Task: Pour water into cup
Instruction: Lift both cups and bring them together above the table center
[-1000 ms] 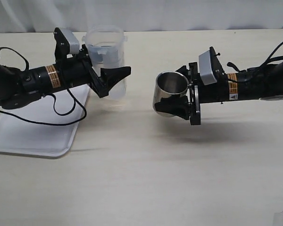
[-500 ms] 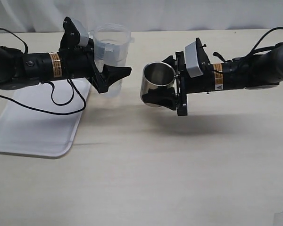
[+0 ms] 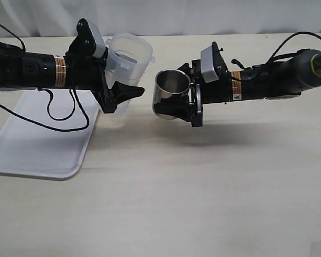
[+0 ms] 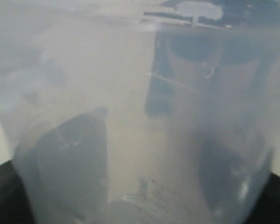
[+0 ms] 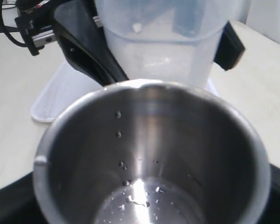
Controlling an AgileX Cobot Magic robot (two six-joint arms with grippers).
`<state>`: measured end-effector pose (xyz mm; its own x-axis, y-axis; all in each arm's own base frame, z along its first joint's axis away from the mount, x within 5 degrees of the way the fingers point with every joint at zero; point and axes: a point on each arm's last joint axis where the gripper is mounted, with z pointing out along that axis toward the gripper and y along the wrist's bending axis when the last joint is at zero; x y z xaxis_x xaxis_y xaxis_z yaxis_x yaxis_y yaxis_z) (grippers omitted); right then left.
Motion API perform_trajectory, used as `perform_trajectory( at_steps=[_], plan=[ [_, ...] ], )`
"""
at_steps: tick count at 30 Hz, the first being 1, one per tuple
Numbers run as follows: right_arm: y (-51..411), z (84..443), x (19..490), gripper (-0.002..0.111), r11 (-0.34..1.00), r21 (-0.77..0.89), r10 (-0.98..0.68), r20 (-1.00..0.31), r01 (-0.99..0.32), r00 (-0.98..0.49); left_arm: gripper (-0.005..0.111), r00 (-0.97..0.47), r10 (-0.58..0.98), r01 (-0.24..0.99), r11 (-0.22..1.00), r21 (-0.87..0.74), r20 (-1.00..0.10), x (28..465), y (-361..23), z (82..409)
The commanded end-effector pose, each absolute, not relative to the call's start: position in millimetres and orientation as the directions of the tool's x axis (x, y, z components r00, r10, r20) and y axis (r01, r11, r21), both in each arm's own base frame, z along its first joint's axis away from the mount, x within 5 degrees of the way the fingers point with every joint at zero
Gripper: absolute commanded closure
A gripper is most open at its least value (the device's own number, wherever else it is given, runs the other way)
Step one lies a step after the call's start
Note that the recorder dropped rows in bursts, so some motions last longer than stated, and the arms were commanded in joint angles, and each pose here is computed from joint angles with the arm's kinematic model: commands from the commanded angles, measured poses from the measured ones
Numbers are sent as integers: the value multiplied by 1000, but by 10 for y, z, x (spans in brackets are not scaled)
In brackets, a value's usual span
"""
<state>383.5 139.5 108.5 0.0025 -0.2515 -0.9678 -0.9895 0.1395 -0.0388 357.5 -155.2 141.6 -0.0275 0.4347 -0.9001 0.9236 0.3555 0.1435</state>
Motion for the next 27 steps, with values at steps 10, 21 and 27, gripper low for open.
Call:
perform_trajectory(
  at_steps=[10,21,27],
  plan=[
    [1589,1009,3860,104,145,-64,-379,-925,-987,4,107,17,471,921,335,197,-882,3585,-1551,1467],
    [1756,938,3861,104,113,-38,-353,-935,-993,-5,107,133,525,907,278,317,-841,3595,-1540,1457],
    [1779,926,3818,104,71,-37,-367,-930,-997,8,107,125,539,875,335,348,-833,3656,-1511,1466]
  ],
)
